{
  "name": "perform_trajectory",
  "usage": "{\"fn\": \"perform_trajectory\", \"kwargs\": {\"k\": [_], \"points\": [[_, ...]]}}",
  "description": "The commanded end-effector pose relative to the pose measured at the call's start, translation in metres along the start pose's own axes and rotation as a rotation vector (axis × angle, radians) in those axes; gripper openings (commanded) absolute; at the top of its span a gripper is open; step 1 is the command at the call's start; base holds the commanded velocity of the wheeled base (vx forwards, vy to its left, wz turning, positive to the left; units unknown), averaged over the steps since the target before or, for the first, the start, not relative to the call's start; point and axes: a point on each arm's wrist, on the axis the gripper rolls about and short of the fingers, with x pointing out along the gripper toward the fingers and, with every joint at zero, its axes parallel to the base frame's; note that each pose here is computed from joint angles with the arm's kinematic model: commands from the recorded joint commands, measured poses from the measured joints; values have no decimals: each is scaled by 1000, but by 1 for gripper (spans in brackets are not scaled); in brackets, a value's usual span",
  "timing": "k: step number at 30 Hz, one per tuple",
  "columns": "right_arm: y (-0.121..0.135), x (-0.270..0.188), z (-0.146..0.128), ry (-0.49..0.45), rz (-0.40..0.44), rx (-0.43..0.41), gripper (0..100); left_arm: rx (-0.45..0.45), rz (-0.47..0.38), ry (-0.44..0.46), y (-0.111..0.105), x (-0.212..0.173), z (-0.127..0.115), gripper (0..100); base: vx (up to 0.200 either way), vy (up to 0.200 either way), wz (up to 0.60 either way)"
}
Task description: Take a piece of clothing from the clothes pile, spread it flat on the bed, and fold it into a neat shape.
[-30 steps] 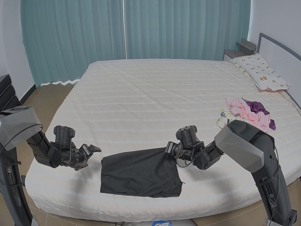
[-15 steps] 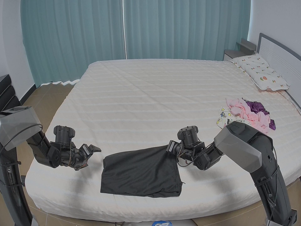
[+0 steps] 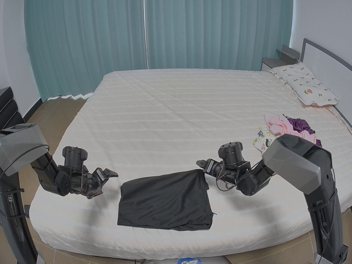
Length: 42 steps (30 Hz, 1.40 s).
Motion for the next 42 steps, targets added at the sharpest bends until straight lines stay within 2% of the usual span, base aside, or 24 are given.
{"fn": "perform_trajectory", "kwargs": {"k": [1, 9, 14, 15, 18, 19, 22, 27, 32, 36, 38, 42], "points": [[4, -95, 46, -121, 52, 18, 100, 26, -60, -58, -18, -31, 6, 100, 0, 0, 0], [-3, -222, 63, -233, 100, 7, 100, 76, -174, -171, -42, -102, 3, 100, 0, 0, 0], [-10, -272, 63, -303, 109, -54, 100, 132, -219, -253, -49, -142, -6, 100, 0, 0, 0], [-15, -296, 58, -333, 117, -81, 100, 159, -256, -299, -51, -166, -12, 100, 0, 0, 0], [-20, -312, 55, -355, 118, -100, 100, 181, -280, -327, -51, -182, -18, 100, 0, 0, 0], [-25, -329, 52, -368, 106, -126, 100, 226, -310, -374, -51, -203, -25, 100, 0, 0, 0], [-32, -350, 50, -393, 84, -141, 100, 264, -337, -418, -48, -223, -35, 100, 0, 0, 0], [-36, -382, 42, -420, 93, -157, 100, 303, -360, -490, -41, -249, -51, 100, 0, 0, 0], [-51, -416, 21, -416, 57, -213, 100, 373, -388, -553, -28, -271, -72, 100, 0, 0, 0], [-63, -434, 9, -448, 0, -236, 100, 425, -396, -591, -17, -281, -86, 100, 0, 0, 0], [-73, -446, -3, -492, -54, -251, 100, 464, -408, -629, -7, -290, -99, 100, 0, 0, 0], [-81, -455, -16, -529, -78, -282, 100, 478, -398, -680, 2, -298, -109, 100, 0, 0, 0]]}}
